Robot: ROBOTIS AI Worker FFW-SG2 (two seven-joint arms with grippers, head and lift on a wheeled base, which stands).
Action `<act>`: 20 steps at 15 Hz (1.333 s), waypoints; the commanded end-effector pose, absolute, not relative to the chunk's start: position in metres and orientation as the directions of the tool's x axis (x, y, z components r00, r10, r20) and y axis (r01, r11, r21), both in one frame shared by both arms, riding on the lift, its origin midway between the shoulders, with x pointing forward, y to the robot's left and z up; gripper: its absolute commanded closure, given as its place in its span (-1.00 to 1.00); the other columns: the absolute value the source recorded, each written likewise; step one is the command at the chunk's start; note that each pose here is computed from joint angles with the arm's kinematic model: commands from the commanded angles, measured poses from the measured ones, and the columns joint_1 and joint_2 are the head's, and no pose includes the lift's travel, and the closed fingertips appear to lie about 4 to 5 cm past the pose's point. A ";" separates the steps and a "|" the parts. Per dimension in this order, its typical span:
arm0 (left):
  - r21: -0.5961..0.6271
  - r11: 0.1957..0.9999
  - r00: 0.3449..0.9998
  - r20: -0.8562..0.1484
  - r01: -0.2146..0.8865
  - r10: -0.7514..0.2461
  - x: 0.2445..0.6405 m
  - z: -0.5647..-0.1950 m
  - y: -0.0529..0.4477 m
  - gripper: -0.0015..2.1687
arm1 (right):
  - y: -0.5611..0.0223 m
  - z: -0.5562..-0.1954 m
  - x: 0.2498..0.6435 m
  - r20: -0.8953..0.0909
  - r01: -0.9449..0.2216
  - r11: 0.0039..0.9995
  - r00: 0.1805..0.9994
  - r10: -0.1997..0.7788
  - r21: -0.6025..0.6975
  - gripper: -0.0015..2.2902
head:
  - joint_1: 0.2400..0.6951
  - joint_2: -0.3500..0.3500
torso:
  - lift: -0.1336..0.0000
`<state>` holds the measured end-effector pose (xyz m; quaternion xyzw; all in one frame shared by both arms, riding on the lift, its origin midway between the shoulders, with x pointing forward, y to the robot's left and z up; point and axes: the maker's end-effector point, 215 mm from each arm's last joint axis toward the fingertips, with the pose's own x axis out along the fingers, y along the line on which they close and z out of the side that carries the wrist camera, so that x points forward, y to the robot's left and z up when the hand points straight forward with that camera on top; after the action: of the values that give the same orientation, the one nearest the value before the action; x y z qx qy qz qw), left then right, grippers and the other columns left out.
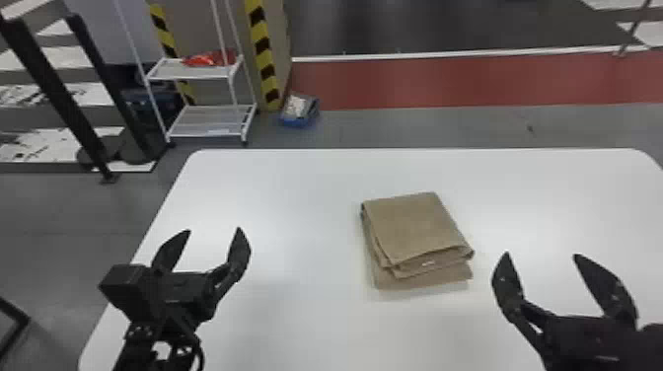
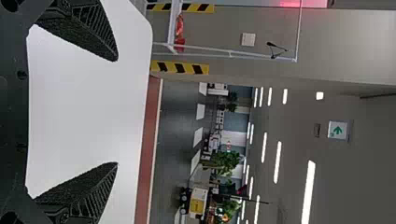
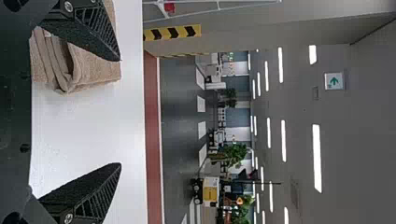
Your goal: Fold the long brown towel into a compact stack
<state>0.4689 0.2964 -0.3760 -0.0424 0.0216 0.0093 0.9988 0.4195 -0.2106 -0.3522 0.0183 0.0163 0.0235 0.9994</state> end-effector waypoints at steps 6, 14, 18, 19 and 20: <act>-0.095 0.995 0.999 -0.042 -0.017 0.013 0.468 -0.375 0.292 -0.93 | -0.207 -0.351 0.421 -0.028 -0.054 0.998 0.998 0.055 0.039 -0.93 | 1.00 0.30 | -0.36; -0.099 0.995 0.999 -0.045 -0.017 0.012 0.465 -0.375 0.291 -0.93 | -0.206 -0.350 0.421 -0.027 -0.056 0.997 0.998 0.058 0.046 -0.92 | 1.00 0.31 | -0.36; -0.101 0.995 0.999 -0.047 -0.019 0.014 0.464 -0.376 0.291 -0.93 | -0.206 -0.352 0.421 -0.033 -0.057 0.997 0.998 0.059 0.048 -0.92 | 1.00 0.31 | -0.36; -0.101 0.995 0.999 -0.048 -0.019 0.014 0.464 -0.376 0.291 -0.93 | -0.206 -0.352 0.421 -0.033 -0.058 0.997 0.998 0.059 0.048 -0.92 | 1.00 0.30 | -0.36; -0.101 0.995 0.999 -0.050 -0.019 0.014 0.463 -0.377 0.291 -0.93 | -0.206 -0.352 0.421 -0.033 -0.058 0.997 0.998 0.059 0.048 -0.92 | 1.00 0.31 | -0.36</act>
<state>0.4640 0.2913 -0.3761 -0.0505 0.0235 0.0080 0.9984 0.4213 -0.2059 -0.3519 0.0235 0.0167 0.0289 0.9992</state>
